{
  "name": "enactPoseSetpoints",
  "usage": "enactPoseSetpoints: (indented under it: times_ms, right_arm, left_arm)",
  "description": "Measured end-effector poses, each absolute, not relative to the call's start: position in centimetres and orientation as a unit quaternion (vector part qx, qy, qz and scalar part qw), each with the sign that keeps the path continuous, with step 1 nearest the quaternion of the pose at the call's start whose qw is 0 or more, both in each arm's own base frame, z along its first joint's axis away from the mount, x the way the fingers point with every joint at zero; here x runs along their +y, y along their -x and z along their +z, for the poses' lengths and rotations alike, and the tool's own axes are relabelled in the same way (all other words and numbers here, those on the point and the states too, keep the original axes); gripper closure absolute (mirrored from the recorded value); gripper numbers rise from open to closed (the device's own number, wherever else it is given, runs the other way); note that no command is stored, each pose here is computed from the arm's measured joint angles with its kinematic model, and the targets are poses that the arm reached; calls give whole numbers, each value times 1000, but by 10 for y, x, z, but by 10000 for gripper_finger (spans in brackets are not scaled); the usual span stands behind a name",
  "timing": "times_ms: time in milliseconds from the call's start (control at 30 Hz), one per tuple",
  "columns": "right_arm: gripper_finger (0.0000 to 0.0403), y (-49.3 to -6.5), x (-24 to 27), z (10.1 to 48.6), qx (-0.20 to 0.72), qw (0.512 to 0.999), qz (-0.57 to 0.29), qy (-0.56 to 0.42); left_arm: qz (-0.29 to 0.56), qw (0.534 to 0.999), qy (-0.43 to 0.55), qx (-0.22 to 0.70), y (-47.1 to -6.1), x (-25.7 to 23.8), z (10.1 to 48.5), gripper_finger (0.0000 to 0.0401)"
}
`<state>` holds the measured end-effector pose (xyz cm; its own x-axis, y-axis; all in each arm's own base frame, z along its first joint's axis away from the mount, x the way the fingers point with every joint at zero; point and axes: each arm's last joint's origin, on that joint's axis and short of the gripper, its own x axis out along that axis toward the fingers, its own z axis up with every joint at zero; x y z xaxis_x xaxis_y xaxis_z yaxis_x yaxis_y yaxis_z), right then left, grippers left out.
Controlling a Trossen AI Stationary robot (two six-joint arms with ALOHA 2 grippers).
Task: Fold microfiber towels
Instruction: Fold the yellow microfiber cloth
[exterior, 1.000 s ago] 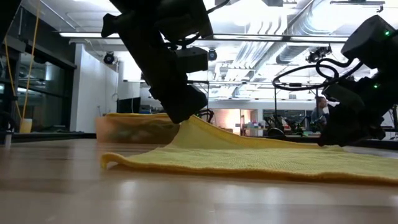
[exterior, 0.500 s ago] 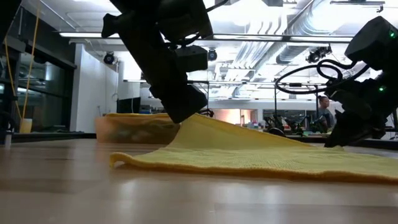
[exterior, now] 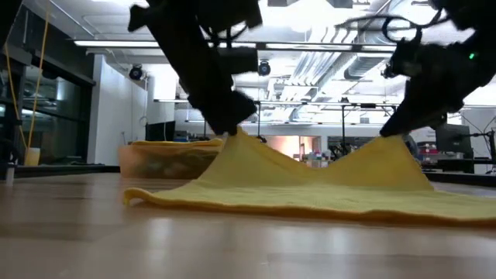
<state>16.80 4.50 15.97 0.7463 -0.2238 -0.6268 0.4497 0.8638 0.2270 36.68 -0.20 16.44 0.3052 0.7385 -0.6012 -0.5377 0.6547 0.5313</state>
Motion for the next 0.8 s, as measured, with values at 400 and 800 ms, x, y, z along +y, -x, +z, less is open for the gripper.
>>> enactPoseSetpoints:
  times_ms: [400,800]
  right_arm:
    - [403,-160,89,158,322,922,-111,-186]
    - [403,-152,119,165,299,928,-19,-223]
  left_arm:
    - [297,836,-131,442,-354,-56,183,401]
    - [209,853,-194,436,-331,-126,185,401]
